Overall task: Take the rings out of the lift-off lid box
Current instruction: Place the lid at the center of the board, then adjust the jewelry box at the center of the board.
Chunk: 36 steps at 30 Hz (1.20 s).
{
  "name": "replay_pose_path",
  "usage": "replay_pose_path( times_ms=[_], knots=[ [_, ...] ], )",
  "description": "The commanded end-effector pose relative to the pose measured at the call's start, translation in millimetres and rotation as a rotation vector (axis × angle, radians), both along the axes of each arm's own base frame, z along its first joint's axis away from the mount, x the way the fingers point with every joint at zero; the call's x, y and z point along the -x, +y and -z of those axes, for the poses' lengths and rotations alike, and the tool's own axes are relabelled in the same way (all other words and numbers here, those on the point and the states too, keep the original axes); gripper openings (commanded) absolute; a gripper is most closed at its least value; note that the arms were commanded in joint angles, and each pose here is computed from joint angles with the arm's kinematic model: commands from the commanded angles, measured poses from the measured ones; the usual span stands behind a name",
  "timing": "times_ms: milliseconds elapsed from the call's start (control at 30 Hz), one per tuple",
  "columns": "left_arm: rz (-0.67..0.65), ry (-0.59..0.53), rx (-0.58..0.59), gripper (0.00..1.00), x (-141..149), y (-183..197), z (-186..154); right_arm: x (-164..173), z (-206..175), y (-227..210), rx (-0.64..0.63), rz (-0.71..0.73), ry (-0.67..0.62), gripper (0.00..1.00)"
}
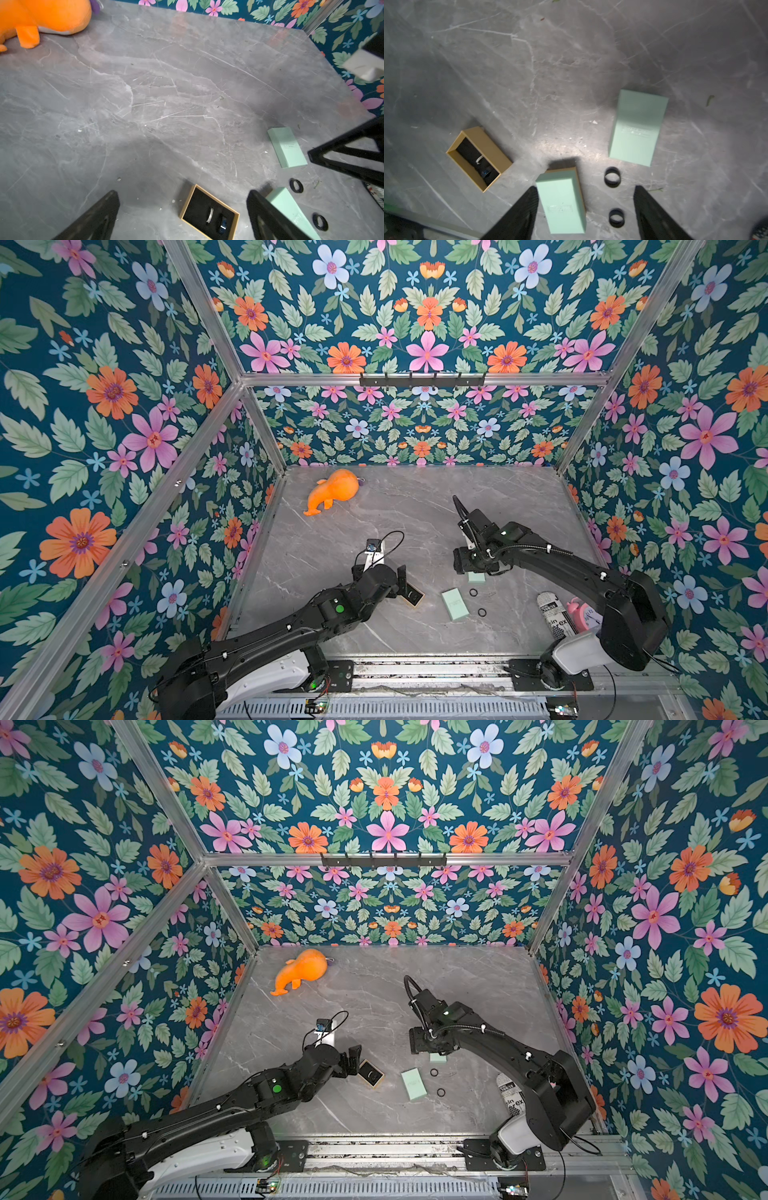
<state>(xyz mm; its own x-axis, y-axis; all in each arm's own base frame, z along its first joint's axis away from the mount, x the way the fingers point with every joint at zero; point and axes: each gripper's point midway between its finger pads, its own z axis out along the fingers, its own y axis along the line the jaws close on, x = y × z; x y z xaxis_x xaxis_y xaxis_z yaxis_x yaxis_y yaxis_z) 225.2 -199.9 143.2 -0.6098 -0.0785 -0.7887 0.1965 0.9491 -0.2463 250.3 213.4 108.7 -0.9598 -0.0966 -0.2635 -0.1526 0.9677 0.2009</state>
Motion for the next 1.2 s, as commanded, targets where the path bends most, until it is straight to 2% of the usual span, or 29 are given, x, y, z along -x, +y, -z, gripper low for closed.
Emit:
replay_pose_path(
  times_ms=[0, 200, 333, 567, 667, 933, 1167],
  knots=[
    [-0.058, 0.053, 0.067, 0.94, -0.2, 8.3, 8.1, 18.1, -5.4, 36.0, -0.095, -0.008, 0.039, 0.67],
    [-0.124, 0.101, 0.108, 0.9, -3.4, 22.5, 20.9, 35.1, -6.8, 85.3, -0.229, 0.003, 0.074, 0.54],
    [-0.136, 0.116, 0.123, 0.9, -3.5, 28.1, 25.0, 42.5, 2.0, 105.6, -0.263, 0.009, 0.095, 0.53],
    [-0.177, 0.108, 0.116, 0.9, -5.5, 41.2, 26.0, 73.8, 13.1, 147.3, -0.274, -0.081, 0.128, 0.53],
    [-0.193, 0.103, 0.112, 0.9, -6.5, 46.3, 24.9, 84.8, 28.7, 161.0, -0.262, -0.105, 0.171, 0.52],
    [-0.211, 0.102, 0.106, 0.91, -7.8, 54.2, 23.4, 93.3, 53.4, 177.0, -0.251, -0.12, 0.209, 0.51],
    [-0.216, 0.114, 0.108, 0.91, -8.2, 54.6, 27.5, 80.4, 68.4, 150.4, -0.121, -0.087, 0.161, 0.51]
  ],
)
